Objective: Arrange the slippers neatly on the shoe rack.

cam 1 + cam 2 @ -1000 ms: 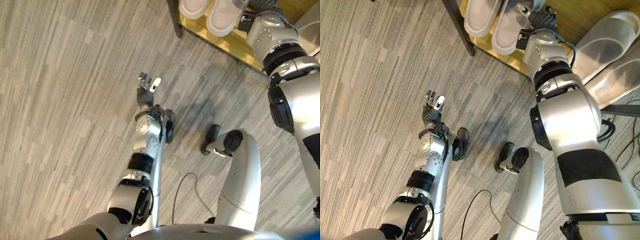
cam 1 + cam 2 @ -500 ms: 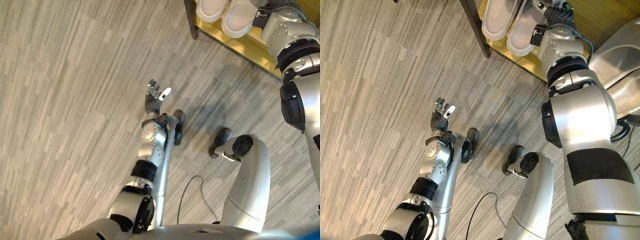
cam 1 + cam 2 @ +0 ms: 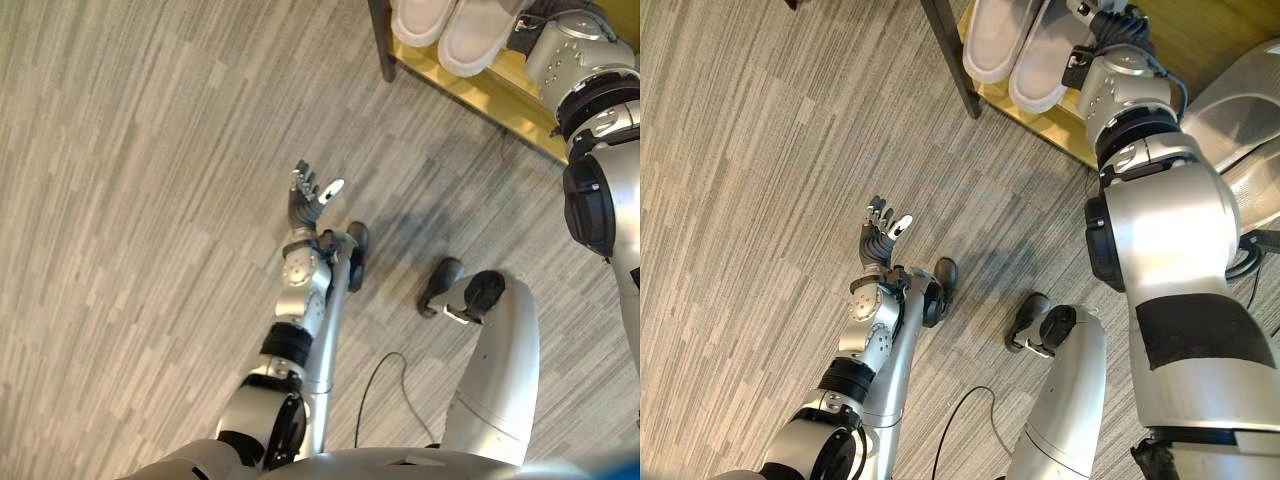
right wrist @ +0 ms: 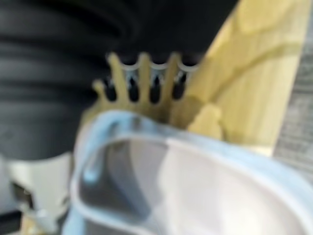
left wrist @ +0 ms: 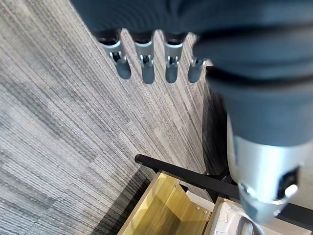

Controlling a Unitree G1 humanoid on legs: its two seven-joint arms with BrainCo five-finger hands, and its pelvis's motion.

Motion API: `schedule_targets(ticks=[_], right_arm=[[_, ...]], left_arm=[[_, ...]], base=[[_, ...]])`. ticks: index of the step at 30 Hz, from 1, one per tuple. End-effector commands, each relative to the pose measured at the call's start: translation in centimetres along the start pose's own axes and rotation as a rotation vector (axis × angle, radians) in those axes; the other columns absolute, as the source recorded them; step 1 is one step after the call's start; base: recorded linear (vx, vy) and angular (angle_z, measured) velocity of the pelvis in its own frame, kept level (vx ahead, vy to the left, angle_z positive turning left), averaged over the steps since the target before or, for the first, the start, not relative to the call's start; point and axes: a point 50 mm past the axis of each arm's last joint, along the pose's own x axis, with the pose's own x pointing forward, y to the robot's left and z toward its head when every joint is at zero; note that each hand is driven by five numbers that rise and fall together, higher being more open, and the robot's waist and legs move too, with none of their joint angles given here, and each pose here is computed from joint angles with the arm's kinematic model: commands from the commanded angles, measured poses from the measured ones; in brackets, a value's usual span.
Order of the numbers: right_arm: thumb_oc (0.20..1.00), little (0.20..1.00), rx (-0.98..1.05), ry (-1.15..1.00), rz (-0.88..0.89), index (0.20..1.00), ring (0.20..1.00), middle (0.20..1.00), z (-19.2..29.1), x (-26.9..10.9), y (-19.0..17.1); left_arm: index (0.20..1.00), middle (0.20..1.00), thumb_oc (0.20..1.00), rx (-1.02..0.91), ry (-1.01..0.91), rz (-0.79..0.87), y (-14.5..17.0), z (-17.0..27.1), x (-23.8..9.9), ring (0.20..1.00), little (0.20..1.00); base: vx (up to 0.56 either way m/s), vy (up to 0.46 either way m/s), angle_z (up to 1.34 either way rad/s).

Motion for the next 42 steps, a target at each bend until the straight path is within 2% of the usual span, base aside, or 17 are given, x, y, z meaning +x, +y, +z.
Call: schedule_targets(ticks=[1,5,8,12,13,14,17,20,21,23,27,32,33,34,42], right_arm=[[1.0,1.0,-0.013,-0.097,-0.074,1.0,1.0,1.0,1.9,-0.8,0.8],[1.0,1.0,0.017,-0.105,-0.016,1.0,1.0,1.0,0.7,-1.2,2.6],[1.0,1.0,0.001,-0.073,0.127,1.0,1.0,1.0,-2.1,-2.0,5.3],[1.0,1.0,-0.03,0.009,0.241,1.0,1.0,1.0,-6.9,-2.9,6.9],[1.0,1.0,-0.03,0.01,0.241,1.0,1.0,1.0,-6.9,-2.9,6.9],[1.0,1.0,-0.028,0.063,0.3,1.0,1.0,1.0,-9.4,-3.5,7.4],[1.0,1.0,-0.036,0.116,0.357,1.0,1.0,1.0,-12.1,-4.5,8.0],[1.0,1.0,-0.021,0.208,0.371,1.0,1.0,1.0,-17.2,-6.1,7.6],[1.0,1.0,-0.021,0.208,0.371,1.0,1.0,1.0,-17.2,-6.1,7.6],[1.0,1.0,0.057,0.275,0.343,1.0,1.0,1.0,-20.4,-7.4,6.6],[1.0,1.0,0.061,0.305,0.284,1.0,1.0,1.0,-23.8,-8.8,4.7],[1.0,1.0,-0.025,0.368,0.135,1.0,1.0,1.0,-30.1,-12.0,-0.9],[1.0,1.0,-0.025,0.368,0.135,1.0,1.0,1.0,-30.1,-12.0,-0.9],[1.0,1.0,-0.062,0.409,0.14,1.0,1.0,1.0,-32.1,-13.8,-1.8],[1.0,1.0,-0.249,0.59,0.146,1.0,1.0,1.0,-38.4,-19.9,-6.0]], left_arm=[[1.0,1.0,1.0,0.134,0.13,0.199,7.6,-3.9,-3.7,1.0,1.0],[1.0,1.0,1.0,0.115,0.113,0.236,8.4,-3.6,-3.5,1.0,1.0],[1.0,1.0,1.0,0.103,0.113,0.272,9.1,-3.8,-3.6,1.0,1.0],[1.0,1.0,1.0,0.101,0.113,0.279,9.5,-3.8,-3.7,1.0,1.0],[1.0,1.0,1.0,0.102,0.114,0.28,9.5,-3.8,-3.7,1.0,1.0],[1.0,1.0,1.0,0.116,0.107,0.282,9.8,-3.6,-3.7,1.0,1.0],[1.0,1.0,1.0,0.123,0.105,0.281,10.1,-3.5,-3.9,1.0,1.0],[1.0,1.0,1.0,0.183,0.086,0.231,10.2,-3.2,-4.0,1.0,1.0],[1.0,1.0,1.0,0.183,0.086,0.231,10.2,-3.2,-4.0,1.0,1.0],[1.0,1.0,1.0,0.213,0.081,0.183,10.4,-3.1,-4.1,1.0,1.0],[1.0,1.0,1.0,0.242,0.105,0.155,10.9,-3.6,-4.9,1.0,1.0],[1.0,1.0,1.0,0.254,0.178,0.132,11.5,-5.3,-6.7,1.0,1.0],[1.0,1.0,1.0,0.254,0.178,0.132,11.5,-5.3,-6.7,1.0,1.0],[1.0,1.0,1.0,0.267,0.208,0.121,11.6,-5.9,-7.6,1.0,1.0],[1.0,1.0,1.0,0.327,0.288,0.077,11.2,-8.2,-10.9,1.0,1.0]], base=[[-0.04,0.02,-0.01],[-0.04,0.022,-0.05],[-0.06,0.036,-0.22],[-0.1,0.025,-0.15],[-0.02,0.011,-0.1],[-0.06,-0.005,-0.08],[-0.11,-0.012,-0.02],[-0.12,-0.002,-0.04],[-0.12,-0.01,-0.03],[-0.11,-0.028,0.0],[-0.06,-0.018,0.01],[-0.02,-0.006,0.01],[0.03,0.026,-0.02],[0.06,-0.001,-0.04],[0.1,0.006,0.02]])
